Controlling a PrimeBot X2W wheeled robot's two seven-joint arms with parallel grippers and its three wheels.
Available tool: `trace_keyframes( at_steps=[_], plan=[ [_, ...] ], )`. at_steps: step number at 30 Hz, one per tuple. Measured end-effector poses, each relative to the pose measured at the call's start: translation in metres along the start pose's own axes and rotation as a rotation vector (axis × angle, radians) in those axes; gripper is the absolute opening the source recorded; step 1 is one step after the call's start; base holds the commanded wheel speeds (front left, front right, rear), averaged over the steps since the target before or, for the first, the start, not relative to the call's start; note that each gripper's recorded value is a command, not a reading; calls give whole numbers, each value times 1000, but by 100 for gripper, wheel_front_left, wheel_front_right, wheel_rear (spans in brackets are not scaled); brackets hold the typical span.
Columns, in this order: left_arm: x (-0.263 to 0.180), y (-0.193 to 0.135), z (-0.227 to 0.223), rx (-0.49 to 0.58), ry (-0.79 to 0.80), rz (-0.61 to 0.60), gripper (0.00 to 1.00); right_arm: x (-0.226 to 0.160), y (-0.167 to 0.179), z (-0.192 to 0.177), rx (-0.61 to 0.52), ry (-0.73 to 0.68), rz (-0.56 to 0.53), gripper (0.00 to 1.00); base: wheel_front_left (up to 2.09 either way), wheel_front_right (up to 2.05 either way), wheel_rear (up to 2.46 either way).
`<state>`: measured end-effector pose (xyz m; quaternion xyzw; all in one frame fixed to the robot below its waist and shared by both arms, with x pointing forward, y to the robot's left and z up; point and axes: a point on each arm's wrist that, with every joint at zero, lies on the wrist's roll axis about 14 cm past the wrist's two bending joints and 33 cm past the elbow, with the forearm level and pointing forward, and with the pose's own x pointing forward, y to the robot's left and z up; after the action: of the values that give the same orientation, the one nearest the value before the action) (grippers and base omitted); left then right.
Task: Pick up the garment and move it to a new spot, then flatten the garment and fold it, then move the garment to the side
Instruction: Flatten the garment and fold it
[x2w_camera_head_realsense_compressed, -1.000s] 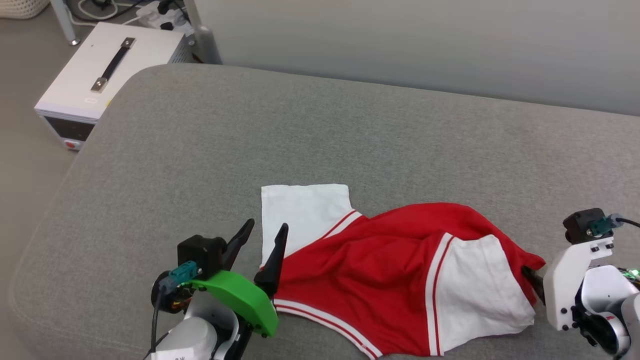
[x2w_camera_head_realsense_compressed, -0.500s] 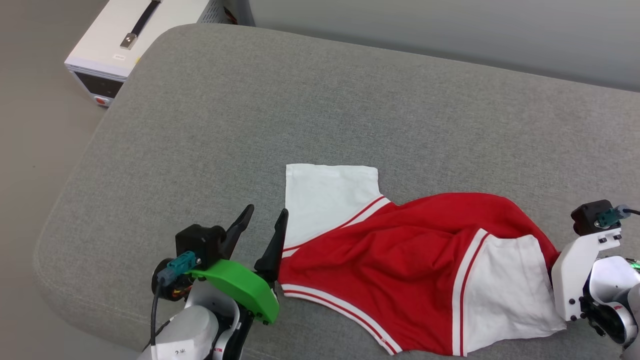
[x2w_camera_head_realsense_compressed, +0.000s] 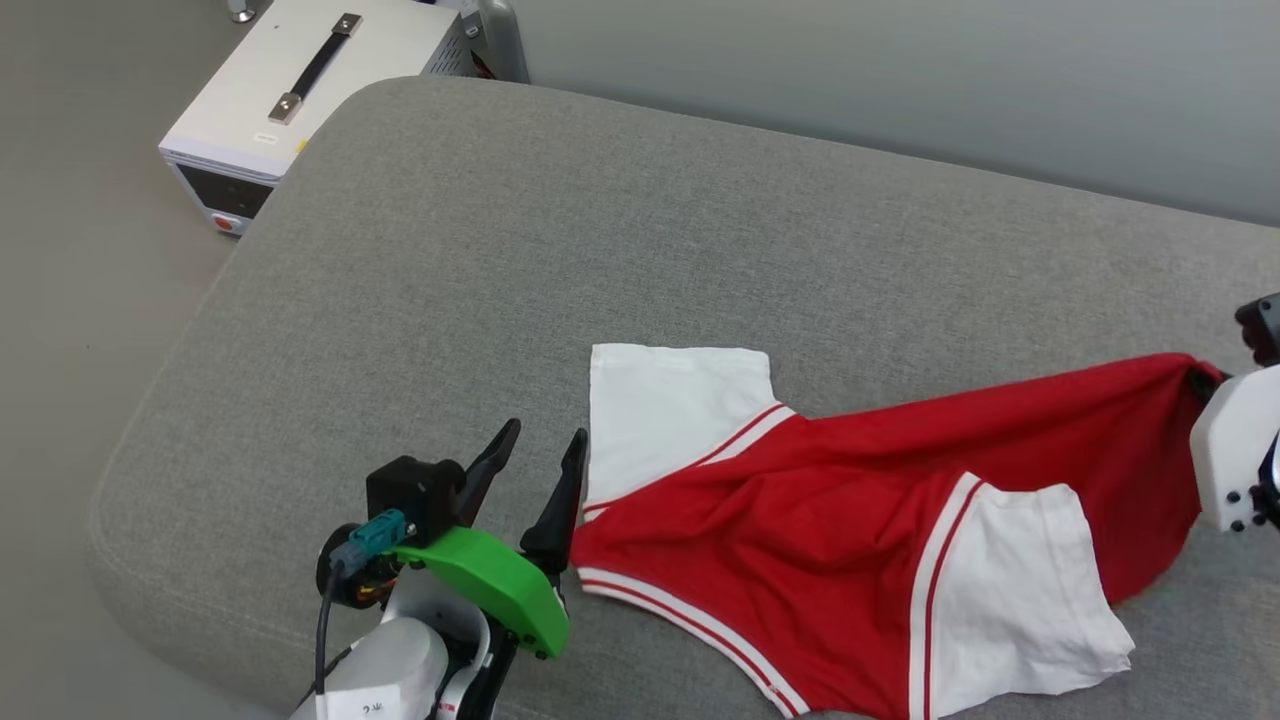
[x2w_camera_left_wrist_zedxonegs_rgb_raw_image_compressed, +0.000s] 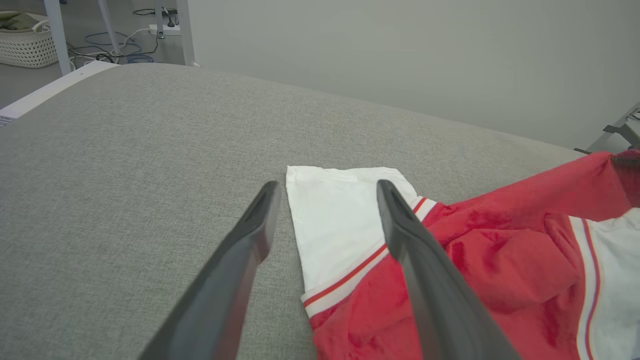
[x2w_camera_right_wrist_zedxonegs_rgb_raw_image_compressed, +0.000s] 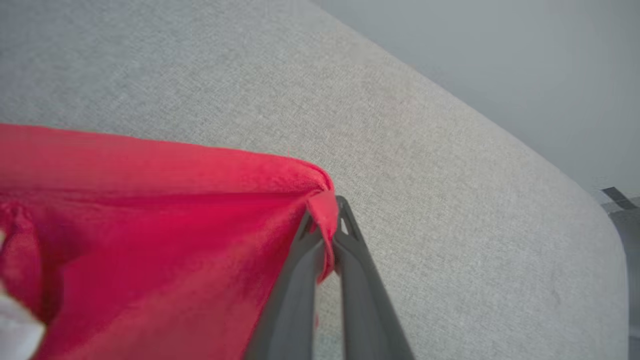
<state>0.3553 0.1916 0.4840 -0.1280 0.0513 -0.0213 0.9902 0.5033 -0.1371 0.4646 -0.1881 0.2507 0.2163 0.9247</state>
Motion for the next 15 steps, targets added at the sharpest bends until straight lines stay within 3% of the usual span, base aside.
trace_keyframes(
  at_steps=[15],
  plan=[
    [8,5,-6,-30,3,27,100,34,-48,167,-247,-338,-127,0,0,0,0]
  ],
)
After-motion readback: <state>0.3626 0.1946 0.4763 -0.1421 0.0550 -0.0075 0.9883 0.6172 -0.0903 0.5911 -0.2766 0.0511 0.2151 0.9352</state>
